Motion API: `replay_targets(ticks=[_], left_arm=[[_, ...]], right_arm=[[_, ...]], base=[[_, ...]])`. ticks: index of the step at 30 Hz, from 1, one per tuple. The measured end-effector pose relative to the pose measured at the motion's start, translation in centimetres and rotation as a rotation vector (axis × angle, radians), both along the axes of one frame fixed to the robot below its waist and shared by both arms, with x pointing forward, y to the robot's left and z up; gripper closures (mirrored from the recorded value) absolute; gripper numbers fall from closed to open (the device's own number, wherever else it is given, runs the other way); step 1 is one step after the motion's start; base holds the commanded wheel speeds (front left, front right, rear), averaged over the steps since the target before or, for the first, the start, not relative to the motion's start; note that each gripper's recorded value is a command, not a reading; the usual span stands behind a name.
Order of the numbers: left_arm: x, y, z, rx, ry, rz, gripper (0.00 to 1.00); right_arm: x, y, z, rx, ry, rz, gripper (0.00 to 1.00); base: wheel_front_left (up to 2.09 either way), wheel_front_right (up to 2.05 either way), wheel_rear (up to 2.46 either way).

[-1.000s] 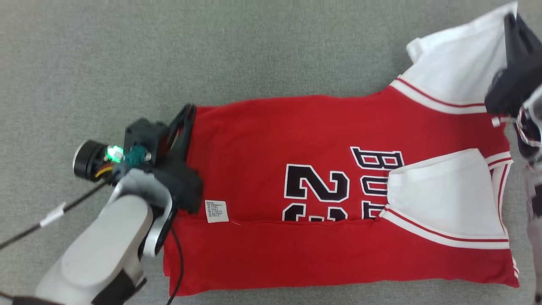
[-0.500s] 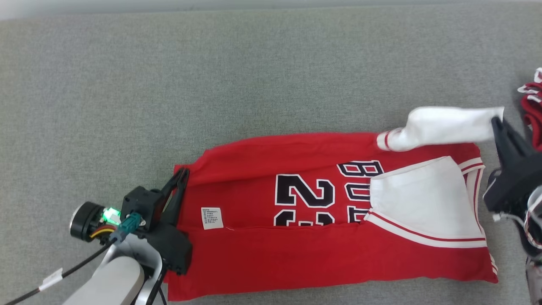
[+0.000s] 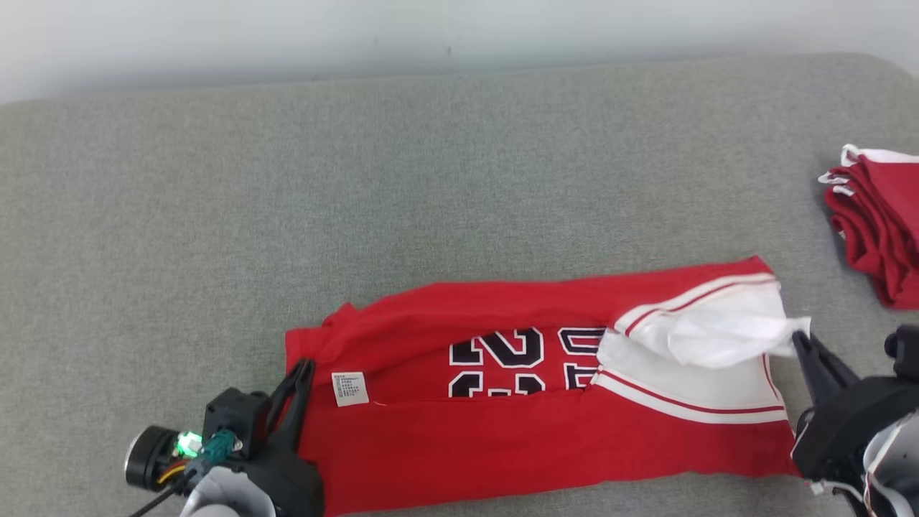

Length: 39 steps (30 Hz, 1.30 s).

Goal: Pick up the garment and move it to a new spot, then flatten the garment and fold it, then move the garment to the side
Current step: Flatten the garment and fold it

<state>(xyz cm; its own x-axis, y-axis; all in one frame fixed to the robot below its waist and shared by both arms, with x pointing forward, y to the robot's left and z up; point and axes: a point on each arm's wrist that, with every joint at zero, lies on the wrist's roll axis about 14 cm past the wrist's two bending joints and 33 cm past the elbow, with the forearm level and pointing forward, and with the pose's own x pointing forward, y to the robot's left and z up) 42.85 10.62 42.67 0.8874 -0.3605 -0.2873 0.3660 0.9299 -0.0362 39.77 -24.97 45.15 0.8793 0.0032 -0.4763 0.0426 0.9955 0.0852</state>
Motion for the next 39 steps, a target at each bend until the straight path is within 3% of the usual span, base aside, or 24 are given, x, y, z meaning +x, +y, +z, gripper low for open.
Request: replay_targets(ticks=[15,17,19,20,21,31,35,39], left_arm=[[-2.1,0.4,-0.7,-0.042,0.032,0.065,1.00],[-2.3,0.5,-0.9,-0.043,0.040,0.073,0.96],[-2.3,0.6,-1.0,-0.048,0.044,0.079,0.02],[-2.4,0.6,-1.0,-0.051,0.046,0.084,0.00],[-2.4,0.6,-1.1,-0.053,0.047,0.090,0.00],[-2.9,2.4,0.7,-0.143,-0.011,0.224,0.00],[-2.4,2.6,5.1,-0.222,-0.157,0.243,0.00],[-3.7,3.8,6.2,-0.265,-0.207,0.290,0.00]], right_arm=[[-4.6,0.5,-1.4,0.068,0.048,-0.035,1.00],[-4.9,0.5,-2.1,0.067,0.072,-0.031,1.00],[-5.1,0.9,-2.5,0.071,0.085,-0.023,0.62],[-5.2,1.0,-2.7,0.072,0.094,-0.019,0.41],[-5.3,1.1,-2.9,0.074,0.098,-0.017,0.00],[-5.7,0.8,-1.3,0.084,0.023,-0.039,0.00],[-5.8,0.2,-0.3,0.085,-0.010,-0.054,0.00],[-5.9,-0.4,0.3,0.093,-0.023,-0.073,0.00]], base=[[0.00,0.00,0.00],[0.00,0.00,0.00],[0.00,0.00,0.00],[0.00,0.00,0.00],[0.00,0.00,0.00],[0.00,0.00,0.00],[0.00,0.00,0.00],[0.00,0.00,0.00]])
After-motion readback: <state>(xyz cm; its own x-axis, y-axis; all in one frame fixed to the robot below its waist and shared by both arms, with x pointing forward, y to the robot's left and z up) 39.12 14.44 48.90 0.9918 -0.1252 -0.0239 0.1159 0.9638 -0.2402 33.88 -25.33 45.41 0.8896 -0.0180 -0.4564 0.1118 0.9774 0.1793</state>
